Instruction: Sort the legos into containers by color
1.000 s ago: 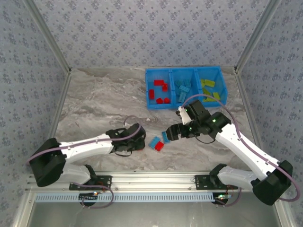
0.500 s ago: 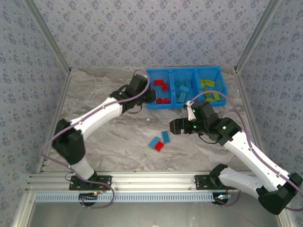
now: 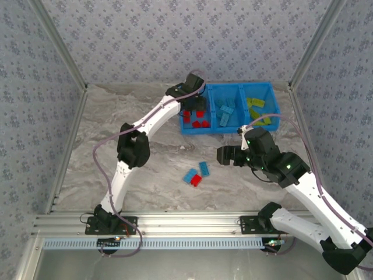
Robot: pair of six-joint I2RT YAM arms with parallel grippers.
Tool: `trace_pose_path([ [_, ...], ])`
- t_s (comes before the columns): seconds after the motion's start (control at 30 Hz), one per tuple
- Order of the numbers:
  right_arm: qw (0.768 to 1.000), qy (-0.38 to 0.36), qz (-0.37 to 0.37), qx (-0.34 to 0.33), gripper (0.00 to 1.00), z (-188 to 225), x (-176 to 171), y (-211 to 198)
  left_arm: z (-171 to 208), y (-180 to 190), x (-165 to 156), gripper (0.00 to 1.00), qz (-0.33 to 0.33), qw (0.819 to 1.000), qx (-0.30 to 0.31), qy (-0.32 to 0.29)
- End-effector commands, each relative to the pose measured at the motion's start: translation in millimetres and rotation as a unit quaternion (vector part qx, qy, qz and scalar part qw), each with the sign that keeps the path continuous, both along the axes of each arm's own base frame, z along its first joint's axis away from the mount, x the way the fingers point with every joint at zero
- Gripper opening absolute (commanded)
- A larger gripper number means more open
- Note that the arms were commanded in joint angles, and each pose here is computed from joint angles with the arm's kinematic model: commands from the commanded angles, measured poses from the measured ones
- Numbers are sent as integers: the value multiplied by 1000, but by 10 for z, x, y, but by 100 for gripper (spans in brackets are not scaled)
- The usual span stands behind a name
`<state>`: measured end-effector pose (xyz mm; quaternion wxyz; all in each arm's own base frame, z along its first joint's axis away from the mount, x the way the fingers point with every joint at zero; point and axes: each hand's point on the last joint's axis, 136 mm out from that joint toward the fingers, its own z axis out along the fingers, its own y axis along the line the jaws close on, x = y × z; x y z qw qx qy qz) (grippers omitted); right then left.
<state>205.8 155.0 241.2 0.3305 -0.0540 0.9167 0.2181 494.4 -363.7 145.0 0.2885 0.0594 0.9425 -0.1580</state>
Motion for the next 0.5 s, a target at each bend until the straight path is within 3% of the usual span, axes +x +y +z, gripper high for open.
trace_pose_path([
  [0.0,999,14,-25,-17,94,-96,-37,-128,396,59,-105,48,-8,1000,-3,-15],
  [0.23,1000,27,-9,-8,95,-180,-48,-32,811,334,-541,48,-26,998,-32,-53],
  [0.47,998,46,38,-13,95,-426,-84,361,1053,991,-1426,51,-53,993,-39,-94],
])
